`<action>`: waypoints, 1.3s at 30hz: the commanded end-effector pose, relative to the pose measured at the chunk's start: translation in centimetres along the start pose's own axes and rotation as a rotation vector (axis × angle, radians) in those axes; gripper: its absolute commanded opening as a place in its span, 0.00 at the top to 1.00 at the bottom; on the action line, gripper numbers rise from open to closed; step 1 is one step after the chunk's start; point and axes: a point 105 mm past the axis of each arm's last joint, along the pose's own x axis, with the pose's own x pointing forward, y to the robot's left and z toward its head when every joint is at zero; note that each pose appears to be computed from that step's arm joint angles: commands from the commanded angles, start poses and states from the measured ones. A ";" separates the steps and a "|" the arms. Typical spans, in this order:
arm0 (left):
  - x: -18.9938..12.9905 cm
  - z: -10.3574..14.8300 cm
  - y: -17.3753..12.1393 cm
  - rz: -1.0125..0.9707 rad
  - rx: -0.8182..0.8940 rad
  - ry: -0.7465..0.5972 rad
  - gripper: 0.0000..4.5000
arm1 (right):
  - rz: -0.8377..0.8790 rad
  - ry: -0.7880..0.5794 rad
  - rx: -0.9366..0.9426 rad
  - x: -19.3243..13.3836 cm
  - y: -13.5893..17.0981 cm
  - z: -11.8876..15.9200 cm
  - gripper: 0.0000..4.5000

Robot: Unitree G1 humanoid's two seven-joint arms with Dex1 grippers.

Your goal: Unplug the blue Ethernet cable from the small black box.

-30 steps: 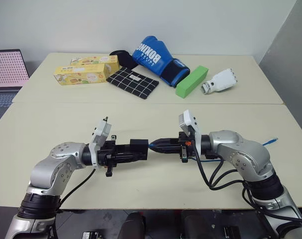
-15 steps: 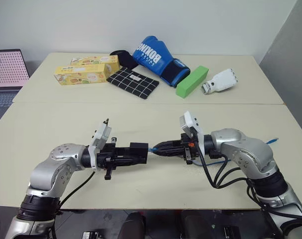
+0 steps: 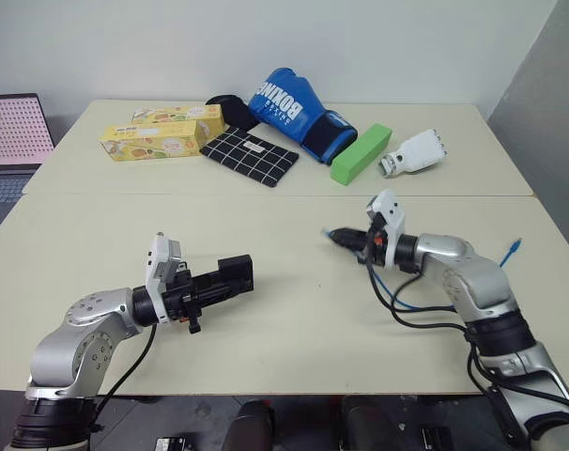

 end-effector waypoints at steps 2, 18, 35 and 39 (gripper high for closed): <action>0.0 1.4 0.6 0.080 0.030 -0.049 0.82 | -0.198 0.033 -0.079 0.3 -3.1 -1.3 0.99; -4.2 3.9 10.4 0.878 0.335 -0.280 0.82 | 0.329 -0.170 -0.397 -4.3 6.9 5.6 0.47; -3.0 -1.5 12.4 0.906 0.224 -0.273 0.55 | 0.462 -0.231 -0.416 -2.5 10.7 9.2 0.47; -3.6 -1.6 11.9 0.913 0.217 -0.281 0.37 | 0.469 -0.223 -0.423 -2.6 10.8 9.0 0.47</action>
